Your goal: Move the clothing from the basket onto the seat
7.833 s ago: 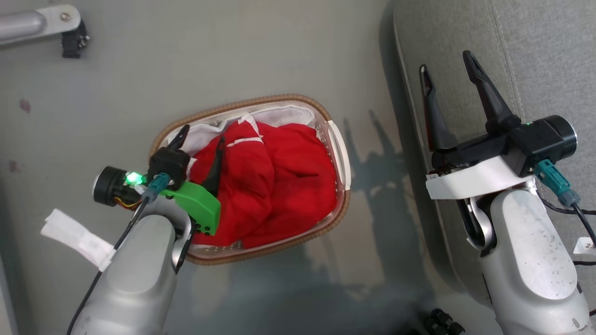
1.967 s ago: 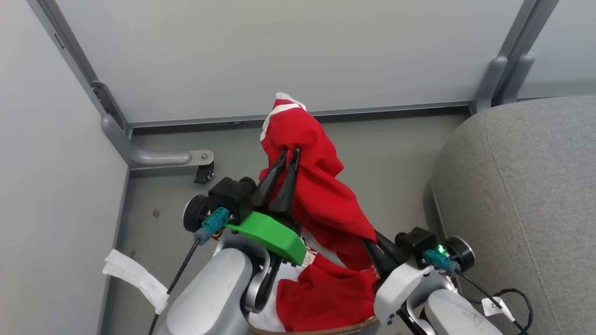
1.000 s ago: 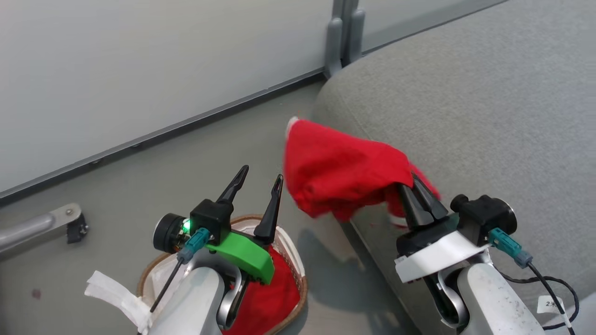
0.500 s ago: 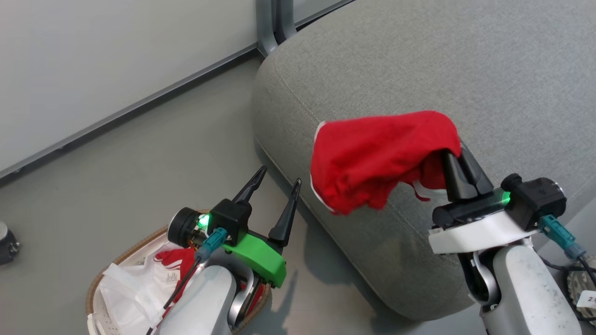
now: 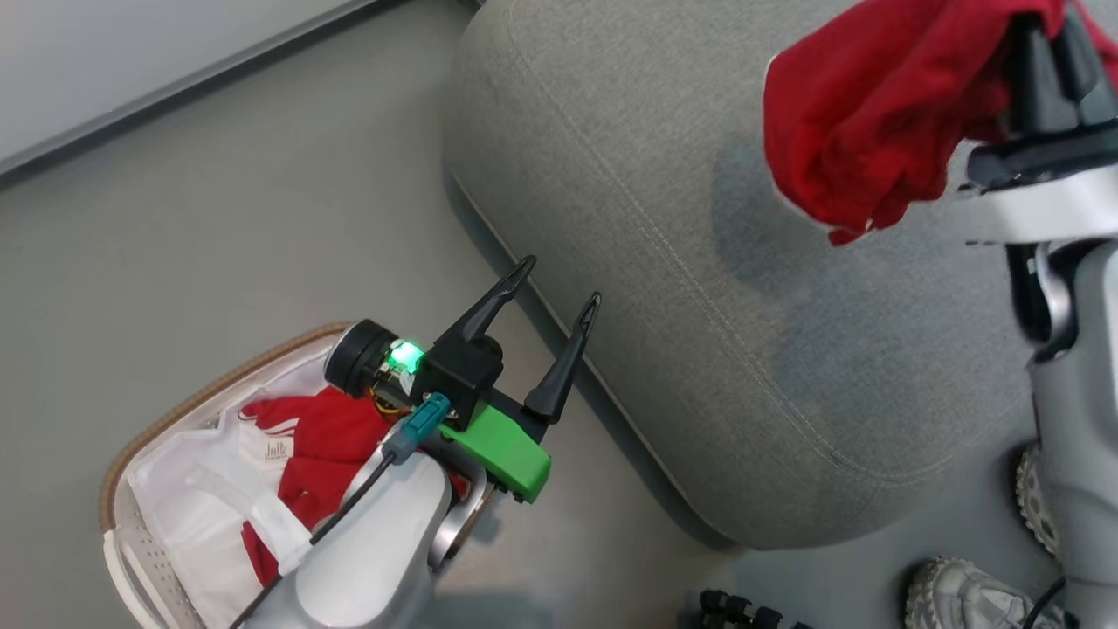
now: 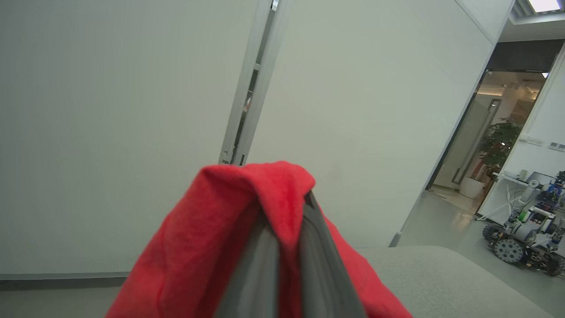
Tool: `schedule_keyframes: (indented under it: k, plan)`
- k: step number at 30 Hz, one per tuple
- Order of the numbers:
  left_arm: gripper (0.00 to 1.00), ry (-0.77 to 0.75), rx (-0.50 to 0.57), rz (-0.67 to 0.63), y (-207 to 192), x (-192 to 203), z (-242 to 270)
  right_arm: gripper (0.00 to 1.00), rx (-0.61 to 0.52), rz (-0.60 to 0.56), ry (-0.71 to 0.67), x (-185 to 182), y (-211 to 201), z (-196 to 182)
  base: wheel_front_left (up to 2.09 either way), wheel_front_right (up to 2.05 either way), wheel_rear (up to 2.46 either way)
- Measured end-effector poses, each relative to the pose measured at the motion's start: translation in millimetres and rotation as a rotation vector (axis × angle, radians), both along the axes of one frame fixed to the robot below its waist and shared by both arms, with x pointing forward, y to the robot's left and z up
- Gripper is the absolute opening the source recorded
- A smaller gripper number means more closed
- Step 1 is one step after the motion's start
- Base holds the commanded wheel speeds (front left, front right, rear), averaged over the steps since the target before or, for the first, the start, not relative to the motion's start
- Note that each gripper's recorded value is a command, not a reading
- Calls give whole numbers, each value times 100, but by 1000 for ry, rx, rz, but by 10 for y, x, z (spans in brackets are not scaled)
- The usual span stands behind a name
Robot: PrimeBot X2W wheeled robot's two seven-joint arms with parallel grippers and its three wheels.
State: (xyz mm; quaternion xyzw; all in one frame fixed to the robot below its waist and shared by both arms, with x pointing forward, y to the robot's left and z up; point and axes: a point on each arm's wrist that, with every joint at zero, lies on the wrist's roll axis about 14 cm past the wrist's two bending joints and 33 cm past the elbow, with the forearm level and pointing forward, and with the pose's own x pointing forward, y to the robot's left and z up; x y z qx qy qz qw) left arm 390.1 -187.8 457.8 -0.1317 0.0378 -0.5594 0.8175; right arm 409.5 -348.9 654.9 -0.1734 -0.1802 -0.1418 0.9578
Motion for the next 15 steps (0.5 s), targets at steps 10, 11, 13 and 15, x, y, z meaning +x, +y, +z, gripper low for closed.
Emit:
schedule_keyframes:
  k: [10,11,13,15]
  plan:
    - [100,25,-16,-25,40,229,-306,0,-70,-72,103,778,-350,-243,0,0,0]
    - [100,27,-17,-27,47,247,-342,0,-74,-80,116,850,-378,-298,0,0,0]
    - [100,35,-20,-28,65,283,-404,0,-73,-103,159,947,-431,-485,0,0,0]
    - [100,44,-21,-26,86,320,-467,0,-55,-135,206,1007,-516,-704,0,0,0]
